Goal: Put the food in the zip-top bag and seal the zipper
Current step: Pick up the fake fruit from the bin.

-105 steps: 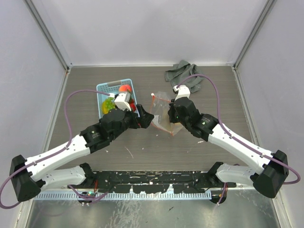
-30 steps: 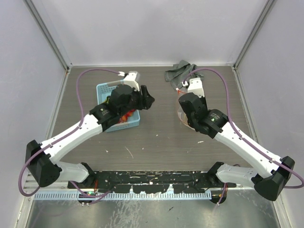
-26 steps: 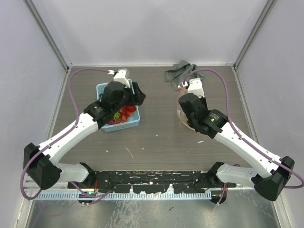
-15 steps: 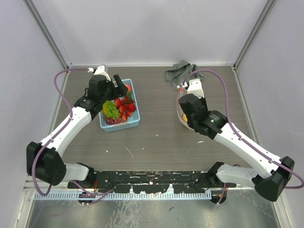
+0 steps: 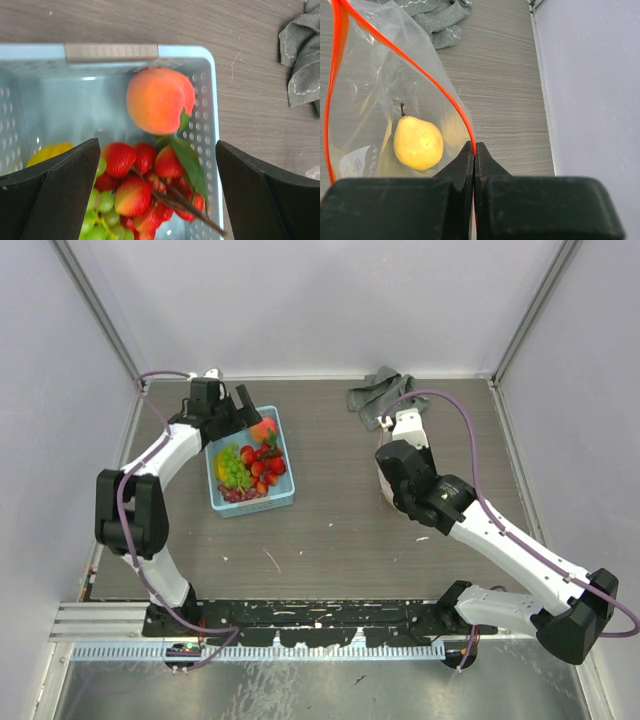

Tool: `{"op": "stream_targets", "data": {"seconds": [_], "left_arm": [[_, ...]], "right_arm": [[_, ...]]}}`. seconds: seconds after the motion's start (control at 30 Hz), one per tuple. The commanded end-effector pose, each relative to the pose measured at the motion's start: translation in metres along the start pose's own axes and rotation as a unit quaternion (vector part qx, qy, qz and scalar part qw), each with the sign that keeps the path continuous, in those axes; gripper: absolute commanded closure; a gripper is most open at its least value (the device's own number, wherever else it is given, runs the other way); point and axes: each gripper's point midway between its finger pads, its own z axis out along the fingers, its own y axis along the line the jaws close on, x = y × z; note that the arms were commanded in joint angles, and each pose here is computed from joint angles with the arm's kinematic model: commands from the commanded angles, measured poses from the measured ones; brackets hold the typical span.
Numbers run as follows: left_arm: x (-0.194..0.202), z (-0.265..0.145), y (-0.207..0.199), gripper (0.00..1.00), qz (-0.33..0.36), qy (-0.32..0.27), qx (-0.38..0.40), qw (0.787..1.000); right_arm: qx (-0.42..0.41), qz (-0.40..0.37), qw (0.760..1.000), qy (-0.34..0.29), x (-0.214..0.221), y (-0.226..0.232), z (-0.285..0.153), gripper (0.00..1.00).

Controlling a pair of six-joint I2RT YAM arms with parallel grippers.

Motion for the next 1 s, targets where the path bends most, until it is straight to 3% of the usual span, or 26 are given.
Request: {"op": "stream_targets", "data": {"seconds": [0.0, 0.47, 0.67, 0.97], "left_arm": [[-0.022, 0.018, -0.015, 0.02, 0.011, 0.004, 0.039, 0.999], [0.01, 0.072, -0.006, 0.01, 0.004, 0.083, 0.034, 0.996], [0.021, 0.087, -0.002, 0.0, -0.001, 0.106, 0.032, 0.994], [0.035, 0.095, -0.001, 0.06, -0.005, 0.133, 0.04, 0.99]], "right_arm": [[0.018, 0.026, 0.999, -0.024, -0.012, -0.011, -0.002, 1.0], [0.015, 0.057, 0.997, -0.052, -0.033, -0.026, -0.015, 1.0], [0.059, 0.049, 0.996, -0.048, -0.033, -0.042, -0.016, 0.99], [0.083, 0.039, 0.995, -0.04, -0.031, -0.044, -0.012, 0.99]]}}
